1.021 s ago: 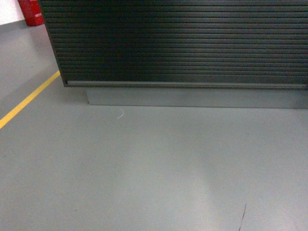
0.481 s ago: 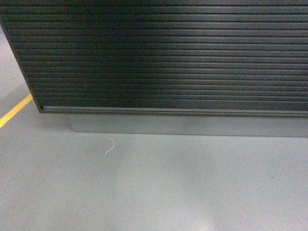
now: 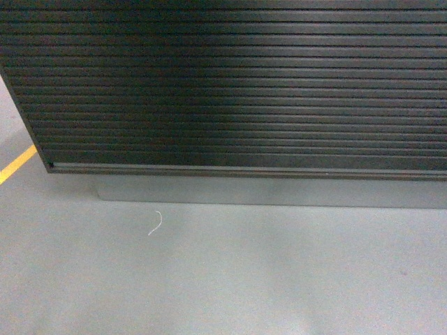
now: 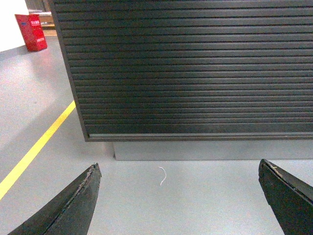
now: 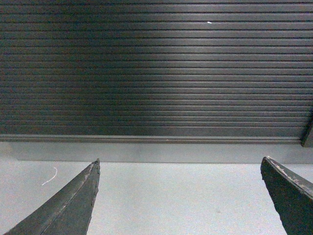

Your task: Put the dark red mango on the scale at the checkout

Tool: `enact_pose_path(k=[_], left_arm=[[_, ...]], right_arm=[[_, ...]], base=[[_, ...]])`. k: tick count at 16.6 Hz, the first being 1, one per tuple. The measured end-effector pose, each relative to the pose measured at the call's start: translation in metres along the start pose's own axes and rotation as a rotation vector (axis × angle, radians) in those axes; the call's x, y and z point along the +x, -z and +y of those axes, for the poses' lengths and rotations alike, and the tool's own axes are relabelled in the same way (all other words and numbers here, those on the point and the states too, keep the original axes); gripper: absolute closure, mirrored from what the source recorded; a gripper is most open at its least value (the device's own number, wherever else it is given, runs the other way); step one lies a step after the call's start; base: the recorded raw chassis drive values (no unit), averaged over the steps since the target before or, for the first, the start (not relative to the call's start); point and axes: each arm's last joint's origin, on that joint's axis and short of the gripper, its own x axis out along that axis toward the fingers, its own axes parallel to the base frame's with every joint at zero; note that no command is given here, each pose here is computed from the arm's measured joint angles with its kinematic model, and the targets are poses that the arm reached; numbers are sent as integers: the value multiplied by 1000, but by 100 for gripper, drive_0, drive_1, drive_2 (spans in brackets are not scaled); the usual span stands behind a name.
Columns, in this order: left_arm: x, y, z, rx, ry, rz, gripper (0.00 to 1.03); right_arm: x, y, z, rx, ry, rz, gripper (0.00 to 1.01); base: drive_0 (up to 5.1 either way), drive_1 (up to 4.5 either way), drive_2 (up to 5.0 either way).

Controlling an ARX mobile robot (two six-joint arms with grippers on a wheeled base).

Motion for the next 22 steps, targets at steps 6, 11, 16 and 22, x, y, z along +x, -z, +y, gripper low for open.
enact_pose_path(k=[6, 11, 16, 22], left_arm=[[0, -1, 0, 0, 0, -5, 5], [0, -1, 0, 0, 1, -6, 5], [0, 0, 0, 0, 0, -4, 5], [0, 0, 0, 0, 1, -4, 5]], right_arm=[[0, 0, 0, 0, -1, -3, 3], [0, 0, 0, 0, 1, -4, 3], [0, 0, 0, 0, 0, -2, 3], [0, 0, 0, 0, 0, -5, 3]], base=[[-3, 369, -374], [-2, 367, -372], [-7, 359, -373], [-1, 362, -363]])
